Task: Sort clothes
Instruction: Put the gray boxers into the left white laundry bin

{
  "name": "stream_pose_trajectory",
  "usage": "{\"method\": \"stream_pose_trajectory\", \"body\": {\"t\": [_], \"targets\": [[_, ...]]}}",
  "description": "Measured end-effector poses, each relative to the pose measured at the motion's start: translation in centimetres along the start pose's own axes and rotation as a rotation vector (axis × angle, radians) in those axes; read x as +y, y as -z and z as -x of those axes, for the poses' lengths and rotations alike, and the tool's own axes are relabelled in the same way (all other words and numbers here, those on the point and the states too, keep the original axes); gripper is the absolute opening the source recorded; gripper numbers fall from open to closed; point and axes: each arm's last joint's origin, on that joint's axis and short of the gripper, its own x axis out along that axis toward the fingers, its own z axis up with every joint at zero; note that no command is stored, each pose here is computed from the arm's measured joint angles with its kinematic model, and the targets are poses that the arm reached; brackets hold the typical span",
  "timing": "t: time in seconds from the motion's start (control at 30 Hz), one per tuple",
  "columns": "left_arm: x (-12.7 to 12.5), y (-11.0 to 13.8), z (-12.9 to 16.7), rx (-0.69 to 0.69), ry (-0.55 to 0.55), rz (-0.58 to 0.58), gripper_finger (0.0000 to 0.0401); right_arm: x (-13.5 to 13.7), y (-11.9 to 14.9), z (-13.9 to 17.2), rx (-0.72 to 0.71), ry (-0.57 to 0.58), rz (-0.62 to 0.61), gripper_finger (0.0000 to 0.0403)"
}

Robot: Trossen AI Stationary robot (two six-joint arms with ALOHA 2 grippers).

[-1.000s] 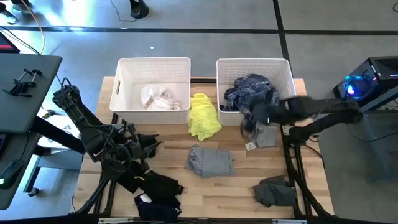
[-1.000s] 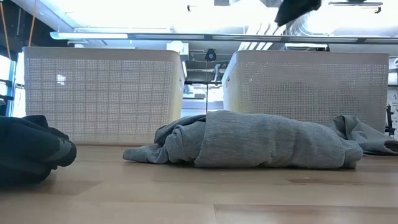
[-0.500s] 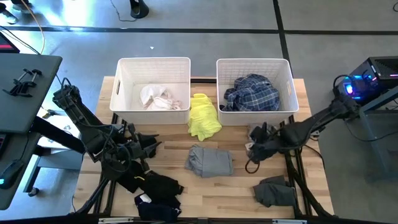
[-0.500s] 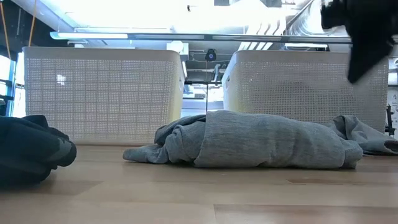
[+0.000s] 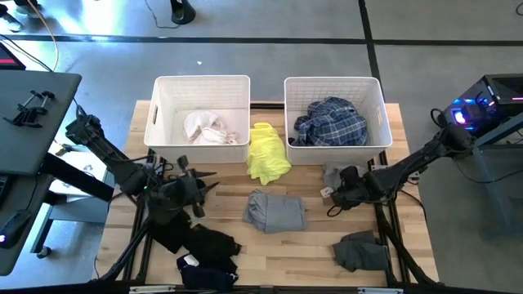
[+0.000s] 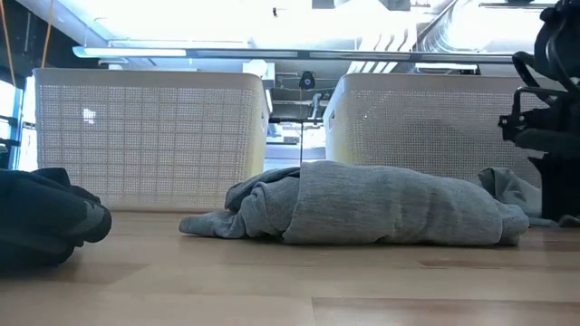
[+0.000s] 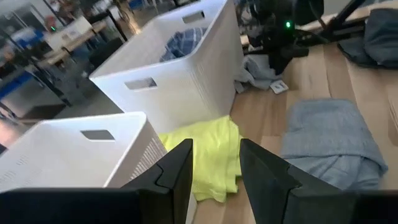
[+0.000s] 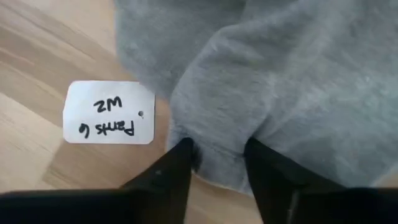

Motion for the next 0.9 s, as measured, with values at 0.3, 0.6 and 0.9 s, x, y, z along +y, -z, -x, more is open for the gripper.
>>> {"method": "stream_pose_trajectory", "body": {"t": [0.3, 0.6, 0.9], "targets": [[-2.2, 1.7, -3.3, 0.02, -0.025, -0.139, 0.0119, 3.4, -0.2, 1.1, -0.204, -0.273, 0.255, 0.0009], [-6.2, 2.4, -8.4, -0.148, 0.246, -0.252, 0.012, 8.6, -2.4, 5.8, -0.743, -0.631, 0.357, 0.0011], [-6.4, 2.7, -15.3, -0.395, 0.202, -0.249, 0.0164, 10.2, -3.1, 6.9, -0.919, -0.723, 0.467, 0.0006]]}}
